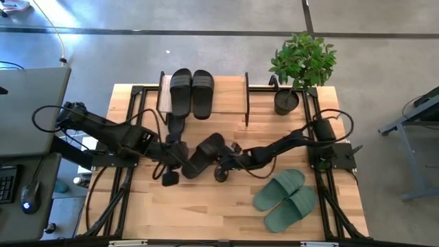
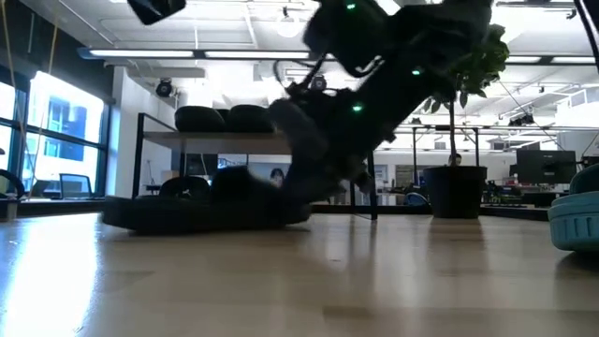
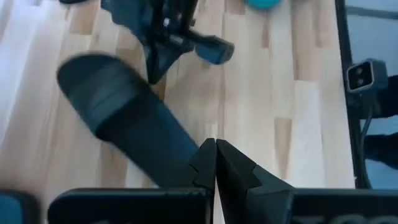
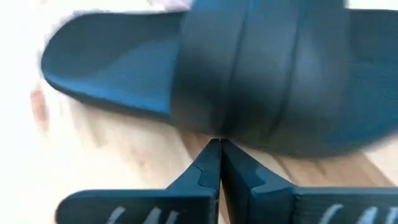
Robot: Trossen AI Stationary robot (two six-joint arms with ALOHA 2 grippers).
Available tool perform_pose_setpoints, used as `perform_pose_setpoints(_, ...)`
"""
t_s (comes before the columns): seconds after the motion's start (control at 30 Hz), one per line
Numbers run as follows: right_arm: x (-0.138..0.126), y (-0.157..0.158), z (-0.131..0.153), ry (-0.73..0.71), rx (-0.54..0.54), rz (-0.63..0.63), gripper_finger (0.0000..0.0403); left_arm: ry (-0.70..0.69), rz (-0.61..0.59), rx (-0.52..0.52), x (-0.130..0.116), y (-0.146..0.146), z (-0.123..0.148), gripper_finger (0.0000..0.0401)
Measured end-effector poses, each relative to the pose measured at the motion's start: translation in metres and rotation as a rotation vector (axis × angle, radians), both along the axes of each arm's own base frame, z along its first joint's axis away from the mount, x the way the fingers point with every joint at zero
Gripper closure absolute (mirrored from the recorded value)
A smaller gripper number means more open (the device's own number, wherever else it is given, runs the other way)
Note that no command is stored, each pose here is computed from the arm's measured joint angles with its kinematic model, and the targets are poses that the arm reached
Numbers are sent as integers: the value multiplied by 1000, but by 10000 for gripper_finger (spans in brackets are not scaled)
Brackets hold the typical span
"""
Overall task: Pick and place slides into the shelf
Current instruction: Put the black slide under the shelf
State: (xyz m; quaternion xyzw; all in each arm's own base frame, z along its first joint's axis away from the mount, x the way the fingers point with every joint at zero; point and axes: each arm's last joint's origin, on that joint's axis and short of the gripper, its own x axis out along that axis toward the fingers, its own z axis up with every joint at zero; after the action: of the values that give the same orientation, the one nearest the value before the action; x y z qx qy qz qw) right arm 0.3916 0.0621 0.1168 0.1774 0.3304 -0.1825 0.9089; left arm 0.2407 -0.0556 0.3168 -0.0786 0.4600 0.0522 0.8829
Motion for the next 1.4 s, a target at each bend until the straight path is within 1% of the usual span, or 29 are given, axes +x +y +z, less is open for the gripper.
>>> perform_pose_setpoints(0.07, 7, -4, -1, 31, -8, -14, 403, -36, -8, -1, 1, -3, 4, 401)
perform_pose_setpoints(0.13, 16, -7, -1, 28, -8, -26, 403, -14, -20, 9, -3, -4, 3, 401)
perform_pose_setpoints(0.23, 26, -11, 0, 30, -20, -54, 403, -43, -38, 11, -3, -7, 6, 400)
perform_pose_setpoints(0.27, 27, -13, 1, 32, -24, -67, 403, -24, -44, 18, -6, -8, 4, 401)
perform_pose_setpoints(0.33, 28, -16, 2, 30, -31, -102, 403, -49, -49, 12, -6, -10, 7, 401)
perform_pose_setpoints(0.43, 29, -22, 4, 18, -56, -144, 403, -51, -52, 13, -9, -9, 9, 400)
perform_pose_setpoints(0.67, 33, -42, 7, -14, -30, -163, 403, -55, -76, 29, -10, -8, 10, 401)
perform_pose_setpoints(0.83, 37, -58, 9, -52, 19, -168, 403, -55, -96, 44, -10, -8, 10, 401)
perform_pose_setpoints(0.9, 38, -64, 10, -60, 26, -162, 403, -55, -100, 48, -10, -8, 10, 401)
perform_pose_setpoints(1.03, 41, -71, 13, -84, 24, -102, 403, -56, -112, 58, -9, -8, 10, 401)
perform_pose_setpoints(1.23, 41, -70, 13, -81, 30, -61, 403, -57, -132, 72, -9, -8, 10, 401)
perform_pose_setpoints(1.4, 44, -69, 16, -110, 43, 45, 403, -72, -140, 75, -8, -8, 11, 401)
